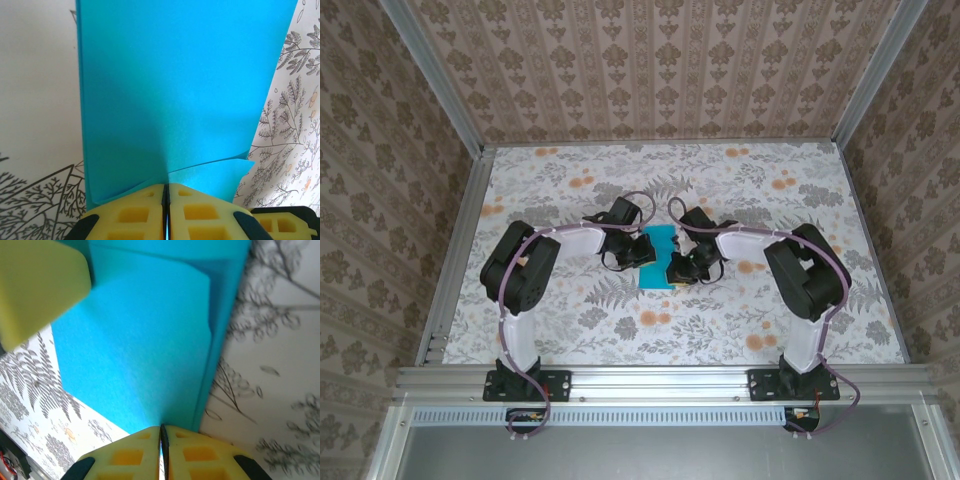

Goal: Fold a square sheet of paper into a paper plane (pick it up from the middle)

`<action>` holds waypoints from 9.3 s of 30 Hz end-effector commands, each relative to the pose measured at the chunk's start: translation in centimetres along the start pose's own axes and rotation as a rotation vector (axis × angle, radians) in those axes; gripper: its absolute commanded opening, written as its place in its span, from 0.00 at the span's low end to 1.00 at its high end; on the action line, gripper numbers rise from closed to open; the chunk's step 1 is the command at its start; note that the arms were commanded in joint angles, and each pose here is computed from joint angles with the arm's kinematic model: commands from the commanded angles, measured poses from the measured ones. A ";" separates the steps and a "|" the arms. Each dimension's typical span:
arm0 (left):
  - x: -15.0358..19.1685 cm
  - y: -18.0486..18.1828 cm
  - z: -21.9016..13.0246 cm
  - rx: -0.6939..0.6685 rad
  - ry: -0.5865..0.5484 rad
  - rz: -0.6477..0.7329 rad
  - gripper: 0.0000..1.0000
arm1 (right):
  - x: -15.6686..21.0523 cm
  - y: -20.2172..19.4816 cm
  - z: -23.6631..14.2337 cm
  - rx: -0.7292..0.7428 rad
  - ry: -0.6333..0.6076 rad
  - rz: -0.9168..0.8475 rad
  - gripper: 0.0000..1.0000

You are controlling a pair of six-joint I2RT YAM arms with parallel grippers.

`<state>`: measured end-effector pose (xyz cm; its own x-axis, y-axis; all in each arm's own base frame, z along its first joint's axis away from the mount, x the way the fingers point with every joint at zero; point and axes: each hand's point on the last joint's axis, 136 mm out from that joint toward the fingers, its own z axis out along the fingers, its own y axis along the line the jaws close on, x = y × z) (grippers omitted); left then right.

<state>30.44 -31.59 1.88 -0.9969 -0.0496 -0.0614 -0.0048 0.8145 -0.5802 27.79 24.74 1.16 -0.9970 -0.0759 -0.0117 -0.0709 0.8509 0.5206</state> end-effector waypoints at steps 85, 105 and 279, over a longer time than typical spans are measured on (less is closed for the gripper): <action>-1.8 0.4 -16.3 -0.412 -0.279 0.315 0.05 | -10.0 -3.4 -13.0 0.057 -0.610 0.020 0.76; -7.2 2.0 -15.4 -1.234 -0.276 0.674 0.05 | -8.6 -7.8 -18.2 0.145 -0.833 0.165 0.84; -4.9 1.0 0.7 -0.035 0.010 0.041 0.29 | -7.6 5.6 -0.1 -0.216 -0.175 0.228 0.08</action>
<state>36.57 -31.10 2.76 -0.9920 -0.0443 -0.1178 0.0327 0.8131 -0.5812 34.61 29.40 4.25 -0.9717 0.2362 -0.0003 0.1701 0.7005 0.6931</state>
